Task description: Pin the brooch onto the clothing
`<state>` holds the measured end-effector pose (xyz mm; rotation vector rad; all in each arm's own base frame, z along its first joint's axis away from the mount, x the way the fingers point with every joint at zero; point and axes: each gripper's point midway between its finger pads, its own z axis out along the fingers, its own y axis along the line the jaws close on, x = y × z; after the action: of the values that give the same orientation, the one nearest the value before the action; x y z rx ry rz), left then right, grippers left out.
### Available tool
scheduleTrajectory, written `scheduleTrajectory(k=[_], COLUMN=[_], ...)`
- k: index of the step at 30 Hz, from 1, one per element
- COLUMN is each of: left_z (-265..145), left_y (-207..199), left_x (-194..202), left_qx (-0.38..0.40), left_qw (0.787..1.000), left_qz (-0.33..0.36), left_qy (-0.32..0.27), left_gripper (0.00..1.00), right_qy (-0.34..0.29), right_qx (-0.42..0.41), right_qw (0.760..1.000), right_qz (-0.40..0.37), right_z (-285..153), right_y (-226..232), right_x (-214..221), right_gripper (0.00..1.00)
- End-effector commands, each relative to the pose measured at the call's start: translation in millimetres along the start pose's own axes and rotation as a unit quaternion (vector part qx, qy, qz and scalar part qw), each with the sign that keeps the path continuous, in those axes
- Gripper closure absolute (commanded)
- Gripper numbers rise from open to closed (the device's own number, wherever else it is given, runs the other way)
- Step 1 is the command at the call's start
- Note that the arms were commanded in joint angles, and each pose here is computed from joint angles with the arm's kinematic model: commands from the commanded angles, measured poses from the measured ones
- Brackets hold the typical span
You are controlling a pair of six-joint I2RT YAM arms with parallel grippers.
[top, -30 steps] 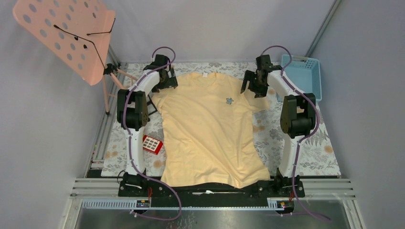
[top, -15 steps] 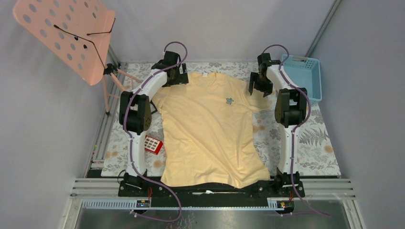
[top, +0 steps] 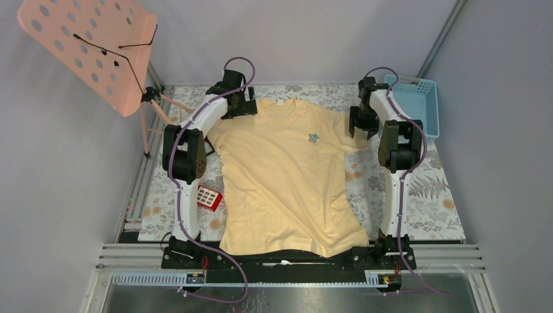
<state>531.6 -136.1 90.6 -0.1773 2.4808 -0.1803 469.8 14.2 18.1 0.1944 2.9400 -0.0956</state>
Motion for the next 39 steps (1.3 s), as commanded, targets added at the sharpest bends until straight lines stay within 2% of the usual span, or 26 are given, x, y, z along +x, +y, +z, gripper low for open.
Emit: scheduleTrajectory(k=[1,3,7,10,11,12,16,25,39], left_z=[-30,-34,-47,-57,-62,-66,-83,-94,-124], left_y=[-9,-9,-10,-11,-11,-12,-10,-7,1], left_x=[-29,-29,-33,-36,-37,-37,-34,-18,-11], left_qx=[0.024,0.024,0.029,0.035,0.037,0.040,0.043,0.049,0.046], left_qw=[0.999,0.999,0.998,0.997,0.997,0.997,0.996,0.997,0.996], left_qz=[-0.002,-0.002,-0.004,-0.004,-0.005,-0.005,-0.007,-0.025,-0.025], left_qy=[-0.044,-0.045,-0.056,-0.063,-0.065,-0.067,-0.072,-0.060,-0.078], left_gripper=[0.01,0.01,0.01,0.01,0.01,0.01,0.01,0.01,0.01], right_qy=[0.037,0.038,0.039,0.038,0.038,0.037,0.020,0.000,-0.054], right_qx=[0.000,-0.007,-0.013,-0.011,-0.010,-0.007,0.026,0.017,0.038], right_qw=[0.999,0.999,0.999,0.999,0.999,0.999,0.999,0.997,0.991], right_qz=[-0.011,-0.008,-0.020,-0.023,-0.021,-0.018,0.008,0.081,0.116], right_z=[6,8,7,8,7,7,4,-7,-33], right_y=[-8,-8,-8,-9,-10,-11,-26,-39,-53], right_x=[13,13,13,13,13,13,12,18,9], right_gripper=[0.36,0.39,0.53,0.81,0.88,0.90,0.95,1.00,1.00])
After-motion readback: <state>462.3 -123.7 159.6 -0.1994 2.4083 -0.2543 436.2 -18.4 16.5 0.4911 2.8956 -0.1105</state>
